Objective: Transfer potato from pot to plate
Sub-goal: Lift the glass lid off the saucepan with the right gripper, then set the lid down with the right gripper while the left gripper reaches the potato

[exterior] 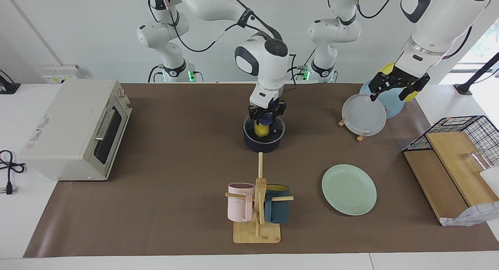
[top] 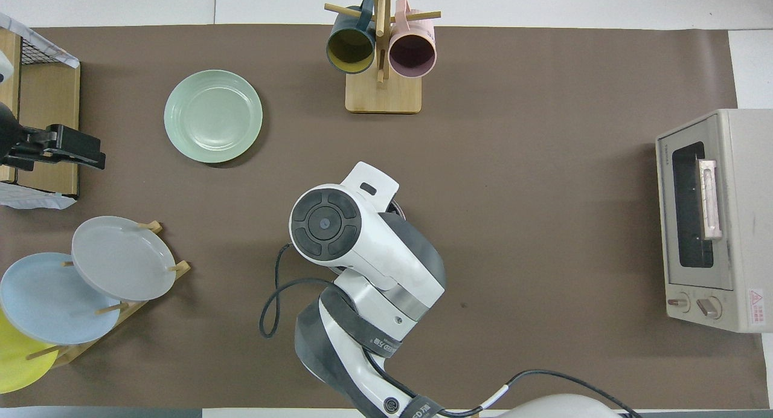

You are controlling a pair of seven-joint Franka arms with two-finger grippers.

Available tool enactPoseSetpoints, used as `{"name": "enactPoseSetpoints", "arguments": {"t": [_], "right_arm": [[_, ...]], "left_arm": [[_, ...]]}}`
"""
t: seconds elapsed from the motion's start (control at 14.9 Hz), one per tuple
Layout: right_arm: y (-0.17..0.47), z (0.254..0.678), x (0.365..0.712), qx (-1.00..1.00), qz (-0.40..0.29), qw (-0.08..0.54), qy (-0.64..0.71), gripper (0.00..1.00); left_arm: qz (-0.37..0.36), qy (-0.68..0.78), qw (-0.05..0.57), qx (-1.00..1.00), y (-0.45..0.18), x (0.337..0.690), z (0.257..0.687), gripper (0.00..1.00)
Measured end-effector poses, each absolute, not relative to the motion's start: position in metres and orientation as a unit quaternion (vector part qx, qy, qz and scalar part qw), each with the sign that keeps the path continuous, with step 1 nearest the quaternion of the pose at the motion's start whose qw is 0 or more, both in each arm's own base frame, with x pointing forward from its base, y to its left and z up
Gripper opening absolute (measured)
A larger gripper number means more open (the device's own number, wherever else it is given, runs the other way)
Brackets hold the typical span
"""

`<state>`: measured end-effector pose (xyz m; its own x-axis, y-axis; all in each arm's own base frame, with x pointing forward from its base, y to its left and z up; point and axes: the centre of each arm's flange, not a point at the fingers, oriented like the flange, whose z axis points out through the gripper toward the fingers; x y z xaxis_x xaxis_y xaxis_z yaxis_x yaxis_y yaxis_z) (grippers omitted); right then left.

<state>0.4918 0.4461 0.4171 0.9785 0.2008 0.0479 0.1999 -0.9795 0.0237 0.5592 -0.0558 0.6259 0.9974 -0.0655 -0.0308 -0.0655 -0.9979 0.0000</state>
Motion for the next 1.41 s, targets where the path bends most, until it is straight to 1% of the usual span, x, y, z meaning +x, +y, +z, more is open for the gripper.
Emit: {"name": "enactPoseSetpoints", "arguments": {"t": [0.27,0.4,0.54,0.67,0.8,0.94,1.07,1.21,1.41], "right_arm": [[0.402,0.464,0.519,0.993,0.026,0.015,0.115,0.66],[0.356,0.479,0.545,0.991,0.021,0.020,0.128,0.66],[0.298,0.479,0.576,0.989,0.013,0.025,0.147,0.66],[0.242,0.468,0.598,0.987,-0.002,0.029,0.160,0.66],[0.185,0.449,0.613,0.984,-0.016,0.030,0.174,0.66],[0.128,0.424,0.622,0.981,-0.007,0.027,0.189,0.66],[0.084,0.397,0.618,0.979,0.009,0.026,0.201,0.66],[0.058,0.376,0.609,0.978,0.021,0.026,0.206,0.66],[0.028,0.355,0.601,0.979,0.026,0.027,0.200,0.66]], "left_arm": [[0.015,0.033,0.001,-0.999,-0.056,0.559,0.626,1.00],[0.016,0.034,0.000,-0.999,-0.057,0.559,0.626,1.00],[0.018,0.039,0.000,-0.999,-0.062,0.558,0.625,1.00],[0.022,0.049,-0.001,-0.999,-0.074,0.555,0.620,1.00],[0.024,0.070,-0.001,-0.997,-0.097,0.550,0.618,1.00],[0.024,0.094,0.000,-0.995,-0.130,0.542,0.617,1.00],[0.023,0.104,-0.001,-0.994,-0.167,0.530,0.613,1.00],[0.019,0.093,-0.003,-0.995,-0.218,0.510,0.601,1.00],[0.005,0.071,-0.012,-0.997,-0.300,0.473,0.560,1.00]]}}
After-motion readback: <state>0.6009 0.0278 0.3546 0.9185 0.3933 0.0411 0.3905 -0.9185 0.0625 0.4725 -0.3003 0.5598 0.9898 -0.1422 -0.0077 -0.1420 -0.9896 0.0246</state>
